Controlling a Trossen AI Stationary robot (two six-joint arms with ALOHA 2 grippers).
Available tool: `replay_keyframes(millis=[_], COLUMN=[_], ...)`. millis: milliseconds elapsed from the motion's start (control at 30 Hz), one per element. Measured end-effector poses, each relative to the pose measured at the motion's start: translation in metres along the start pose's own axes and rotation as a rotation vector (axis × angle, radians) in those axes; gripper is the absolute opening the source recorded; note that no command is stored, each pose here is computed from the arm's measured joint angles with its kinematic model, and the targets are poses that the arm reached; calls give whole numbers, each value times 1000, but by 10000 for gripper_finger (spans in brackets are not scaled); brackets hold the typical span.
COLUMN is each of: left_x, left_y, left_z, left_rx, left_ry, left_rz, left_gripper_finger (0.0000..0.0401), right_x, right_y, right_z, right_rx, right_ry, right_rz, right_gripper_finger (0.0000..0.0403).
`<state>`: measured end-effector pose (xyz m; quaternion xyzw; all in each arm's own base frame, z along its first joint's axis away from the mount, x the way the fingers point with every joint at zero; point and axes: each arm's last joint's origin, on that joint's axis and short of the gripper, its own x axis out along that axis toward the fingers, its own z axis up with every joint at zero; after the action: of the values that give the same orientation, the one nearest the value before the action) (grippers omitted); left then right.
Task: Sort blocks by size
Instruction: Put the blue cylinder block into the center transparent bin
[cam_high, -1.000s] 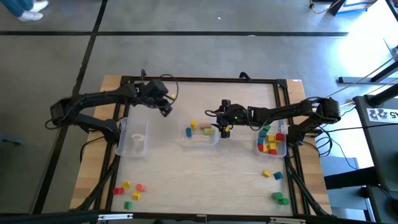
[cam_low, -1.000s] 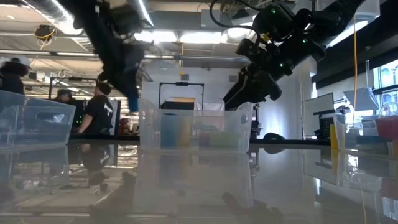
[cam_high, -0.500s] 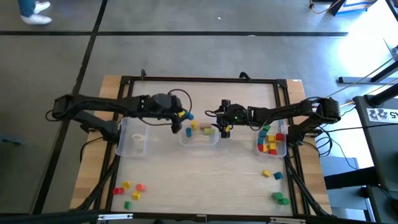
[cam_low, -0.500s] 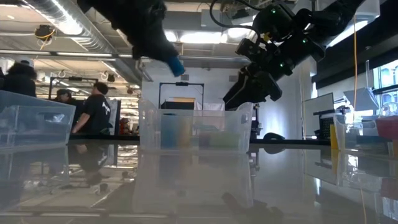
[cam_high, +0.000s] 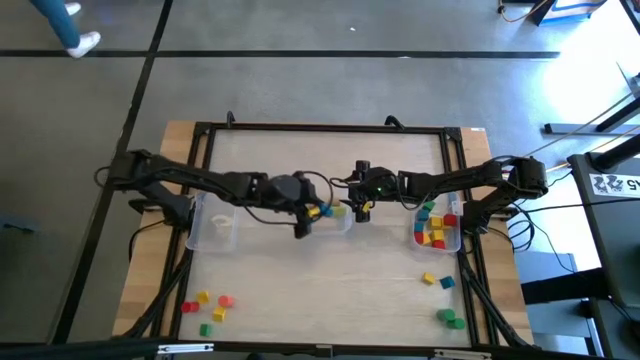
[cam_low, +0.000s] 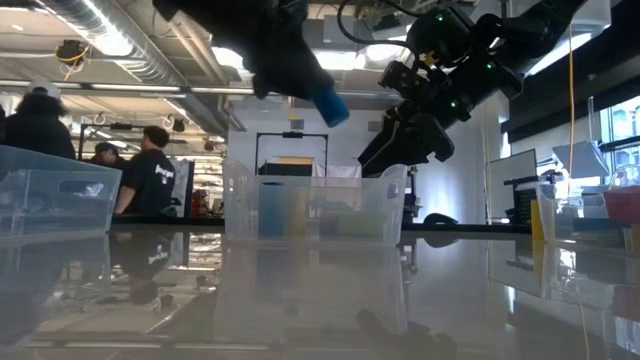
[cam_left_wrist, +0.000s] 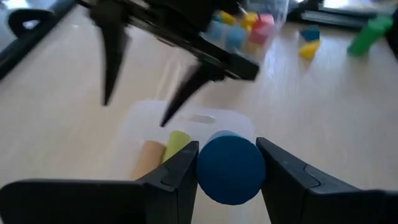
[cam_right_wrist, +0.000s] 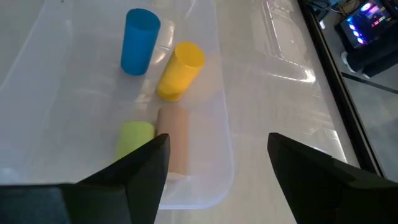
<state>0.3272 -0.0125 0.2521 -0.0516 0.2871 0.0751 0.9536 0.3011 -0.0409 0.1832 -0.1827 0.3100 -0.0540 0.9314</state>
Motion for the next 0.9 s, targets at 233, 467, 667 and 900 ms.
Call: replay_keyframes(millis=[233,467,667,900], left_x=[31,56,65,65], left_y=[-10,-9,-7,-3], left_z=[-2,-23,-31,-31], left_rx=[86,130,145,139], left_ry=[123,240,281,285], left_rz=[6,25,34,43], left_gripper_finger=[137,137,137,137], right_x=[0,0,0,0], right_y=[0,0,0,0], right_z=[0,0,0,0], right_rx=[0,0,0,0], right_ry=[4,4,4,4], right_rz=[-8,-9,-9,-9], right_gripper_finger=[276,276,276,276])
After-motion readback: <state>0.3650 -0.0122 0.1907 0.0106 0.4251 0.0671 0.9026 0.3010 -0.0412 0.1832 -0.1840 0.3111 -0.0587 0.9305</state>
